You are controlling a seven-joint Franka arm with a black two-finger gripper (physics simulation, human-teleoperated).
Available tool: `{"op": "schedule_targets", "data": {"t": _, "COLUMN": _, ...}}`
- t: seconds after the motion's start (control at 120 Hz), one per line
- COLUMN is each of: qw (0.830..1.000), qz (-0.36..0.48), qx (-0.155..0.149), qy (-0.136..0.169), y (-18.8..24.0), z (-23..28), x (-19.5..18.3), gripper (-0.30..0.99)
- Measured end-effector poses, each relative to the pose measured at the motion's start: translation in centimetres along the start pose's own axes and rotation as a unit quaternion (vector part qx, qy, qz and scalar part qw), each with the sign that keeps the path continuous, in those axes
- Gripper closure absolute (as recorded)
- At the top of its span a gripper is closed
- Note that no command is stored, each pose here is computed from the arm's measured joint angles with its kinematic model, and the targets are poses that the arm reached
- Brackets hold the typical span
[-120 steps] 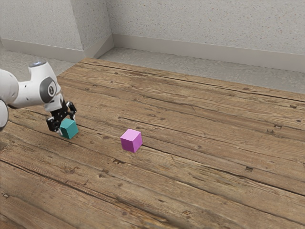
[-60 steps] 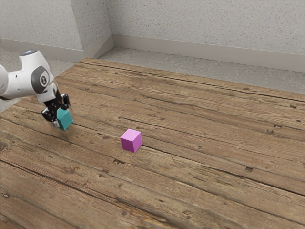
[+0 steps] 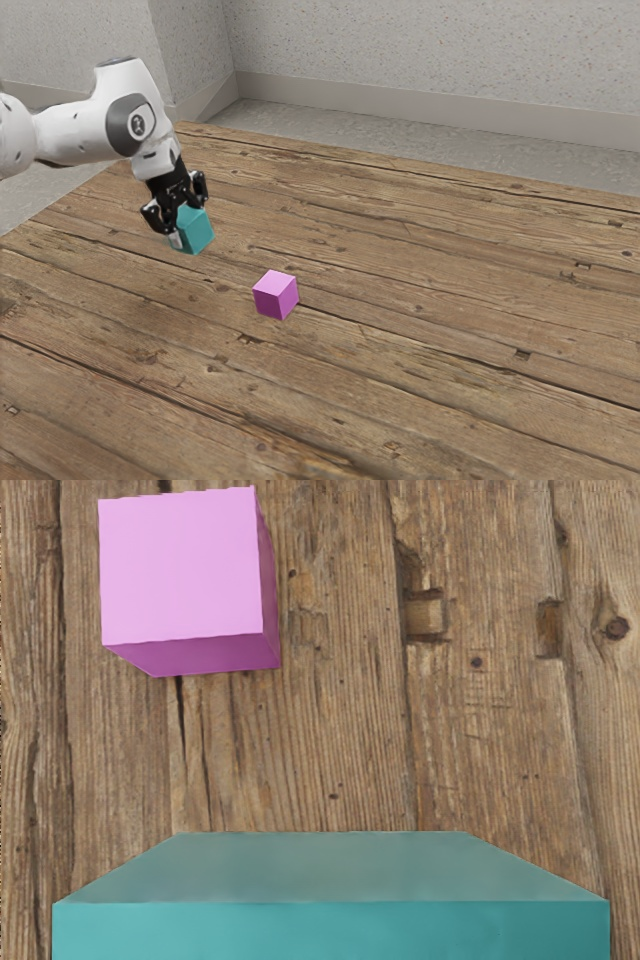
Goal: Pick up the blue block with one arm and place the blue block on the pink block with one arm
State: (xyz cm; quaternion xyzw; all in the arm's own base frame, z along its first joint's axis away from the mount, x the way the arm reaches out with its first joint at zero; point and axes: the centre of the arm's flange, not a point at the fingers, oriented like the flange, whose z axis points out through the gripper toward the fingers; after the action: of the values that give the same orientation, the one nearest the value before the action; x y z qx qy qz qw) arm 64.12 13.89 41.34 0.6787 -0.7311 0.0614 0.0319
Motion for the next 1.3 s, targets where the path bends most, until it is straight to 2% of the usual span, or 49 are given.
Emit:
{"op": "schedule_targets", "data": {"t": 0.142, "qw": 1.000, "qz": 0.002, "qx": -0.008, "qy": 0.007, "y": -2.2, "z": 1.3, "x": 3.8, "gripper": 0.30}}
{"op": "schedule_targets", "data": {"t": 0.283, "qw": 1.000, "qz": -0.001, "qx": -0.013, "qy": 0.010, "y": -4.7, "z": 3.3, "x": 6.0, "gripper": 0.30}}
{"op": "schedule_targets", "data": {"t": 0.625, "qw": 0.999, "qz": -0.017, "qx": -0.041, "qy": 0.011, "y": -5.6, "z": 7.0, "x": 9.8, "gripper": 0.30}}
{"op": "schedule_targets", "data": {"t": 0.883, "qw": 0.998, "qz": -0.031, "qx": -0.057, "qy": 0.008, "y": -5.7, "z": 9.1, "x": 10.6, "gripper": 0.30}}
{"op": "schedule_targets", "data": {"t": 1.3, "qw": 0.998, "qz": -0.032, "qx": -0.052, "qy": -0.006, "y": -7.2, "z": 9.8, "x": 11.0, "gripper": 0.30}}
